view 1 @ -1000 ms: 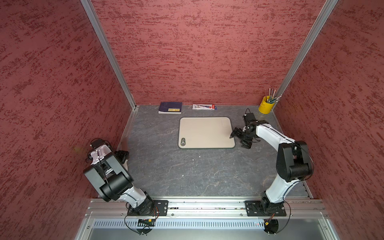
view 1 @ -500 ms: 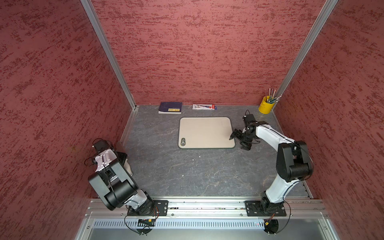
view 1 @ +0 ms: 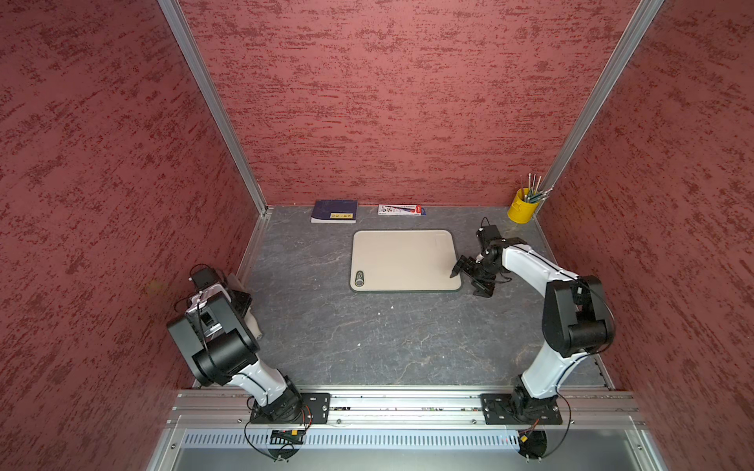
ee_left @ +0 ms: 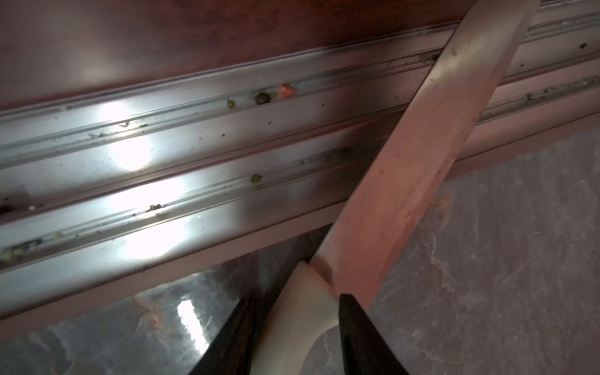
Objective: Align the knife with the edge of the cutting board
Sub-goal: Move the knife to the center of the board.
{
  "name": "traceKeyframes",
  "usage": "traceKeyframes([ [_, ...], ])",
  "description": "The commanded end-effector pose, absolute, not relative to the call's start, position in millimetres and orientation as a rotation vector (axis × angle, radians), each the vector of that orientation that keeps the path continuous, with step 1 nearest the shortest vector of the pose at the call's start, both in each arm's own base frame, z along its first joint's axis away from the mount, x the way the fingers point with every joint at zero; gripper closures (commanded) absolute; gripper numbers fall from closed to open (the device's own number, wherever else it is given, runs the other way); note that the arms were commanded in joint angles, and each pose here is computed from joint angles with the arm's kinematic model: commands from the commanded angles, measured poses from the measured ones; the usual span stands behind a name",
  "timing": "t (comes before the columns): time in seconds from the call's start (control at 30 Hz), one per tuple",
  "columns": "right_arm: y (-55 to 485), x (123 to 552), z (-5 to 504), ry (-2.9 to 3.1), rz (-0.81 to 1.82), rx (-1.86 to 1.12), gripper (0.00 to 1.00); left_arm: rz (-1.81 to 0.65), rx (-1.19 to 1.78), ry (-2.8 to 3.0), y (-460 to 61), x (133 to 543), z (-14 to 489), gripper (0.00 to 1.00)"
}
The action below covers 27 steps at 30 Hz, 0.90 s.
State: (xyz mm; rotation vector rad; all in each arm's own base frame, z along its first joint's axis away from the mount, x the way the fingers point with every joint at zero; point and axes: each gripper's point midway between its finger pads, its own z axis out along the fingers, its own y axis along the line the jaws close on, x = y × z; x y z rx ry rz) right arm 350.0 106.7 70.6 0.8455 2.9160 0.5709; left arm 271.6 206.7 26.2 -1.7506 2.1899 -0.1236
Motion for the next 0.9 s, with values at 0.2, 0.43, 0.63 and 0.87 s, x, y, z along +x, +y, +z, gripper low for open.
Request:
traceKeyframes([
  [0.2,113,344,68,2.927,0.615,0.867,0.02,-0.308,-1.344,2.543,105,327,4,0.65],
  [0.43,114,347,70,2.909,0.624,0.879,0.02,-0.406,-1.147,2.794,4,308,1,0.67],
  [0.63,110,347,77,2.905,0.59,0.834,0.03,-0.609,-1.102,3.0,-74,247,9,0.67],
  [0.87,110,347,80,2.918,0.575,0.8,0.03,-0.905,-1.058,2.919,-158,227,58,0.53],
])
